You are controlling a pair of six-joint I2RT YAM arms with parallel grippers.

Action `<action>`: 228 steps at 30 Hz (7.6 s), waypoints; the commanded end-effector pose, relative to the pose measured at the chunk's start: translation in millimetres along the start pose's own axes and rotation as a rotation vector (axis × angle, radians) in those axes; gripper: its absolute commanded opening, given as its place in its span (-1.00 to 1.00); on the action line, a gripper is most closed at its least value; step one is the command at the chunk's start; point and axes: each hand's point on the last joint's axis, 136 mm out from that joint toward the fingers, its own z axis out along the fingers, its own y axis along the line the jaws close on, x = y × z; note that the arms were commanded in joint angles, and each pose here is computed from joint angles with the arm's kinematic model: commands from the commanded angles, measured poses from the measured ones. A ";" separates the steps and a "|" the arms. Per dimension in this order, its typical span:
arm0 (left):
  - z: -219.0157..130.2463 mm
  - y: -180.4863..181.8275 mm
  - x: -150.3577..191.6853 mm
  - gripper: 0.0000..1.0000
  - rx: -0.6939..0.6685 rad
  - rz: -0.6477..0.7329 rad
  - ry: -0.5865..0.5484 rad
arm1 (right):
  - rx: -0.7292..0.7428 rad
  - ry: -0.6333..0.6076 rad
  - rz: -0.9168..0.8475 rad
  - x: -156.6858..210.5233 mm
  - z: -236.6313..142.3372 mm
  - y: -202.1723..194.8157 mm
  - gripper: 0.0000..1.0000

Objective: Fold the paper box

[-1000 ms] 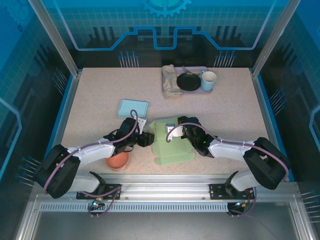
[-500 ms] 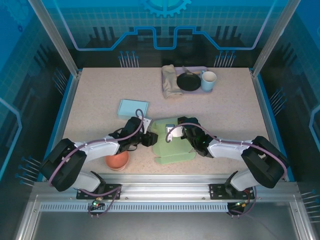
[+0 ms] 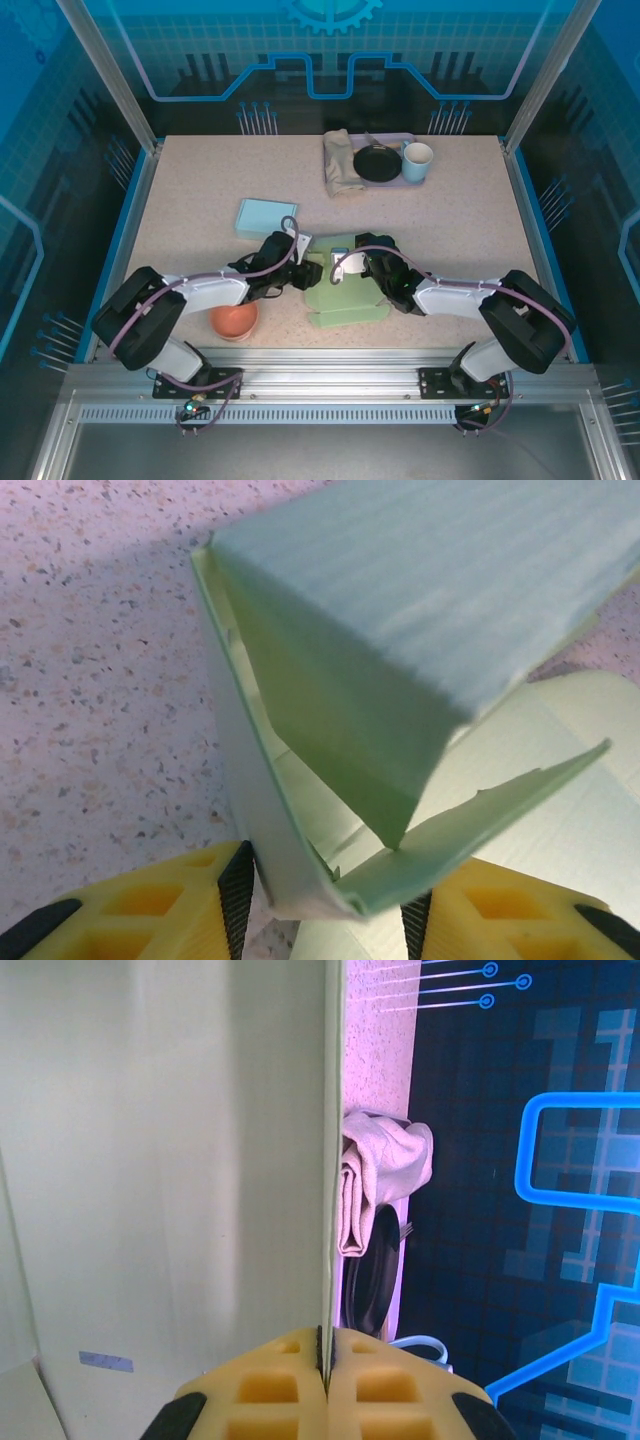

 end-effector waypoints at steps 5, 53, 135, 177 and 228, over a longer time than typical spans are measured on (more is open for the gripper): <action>10.3 10.3 -26.5 -0.04 -0.089 0.016 -0.065 | -0.033 -0.020 -0.019 -7.6 -2.3 17.7 -1.00; -25.6 143.5 15.5 -0.73 -0.954 -0.217 0.053 | -0.066 0.124 0.019 26.3 8.1 11.9 -1.00; 2.0 51.9 -34.4 -0.89 -0.521 -0.062 -0.039 | -0.078 0.186 1.234 38.9 -78.4 -89.0 -0.17; 0.5 43.1 -33.9 -0.88 -0.514 -0.060 -0.076 | -0.621 0.347 2.238 -20.3 -6.4 3.1 0.15; -6.3 49.0 -29.7 -0.85 -0.568 -0.121 -0.057 | -0.494 0.380 1.878 9.4 -34.3 62.3 0.12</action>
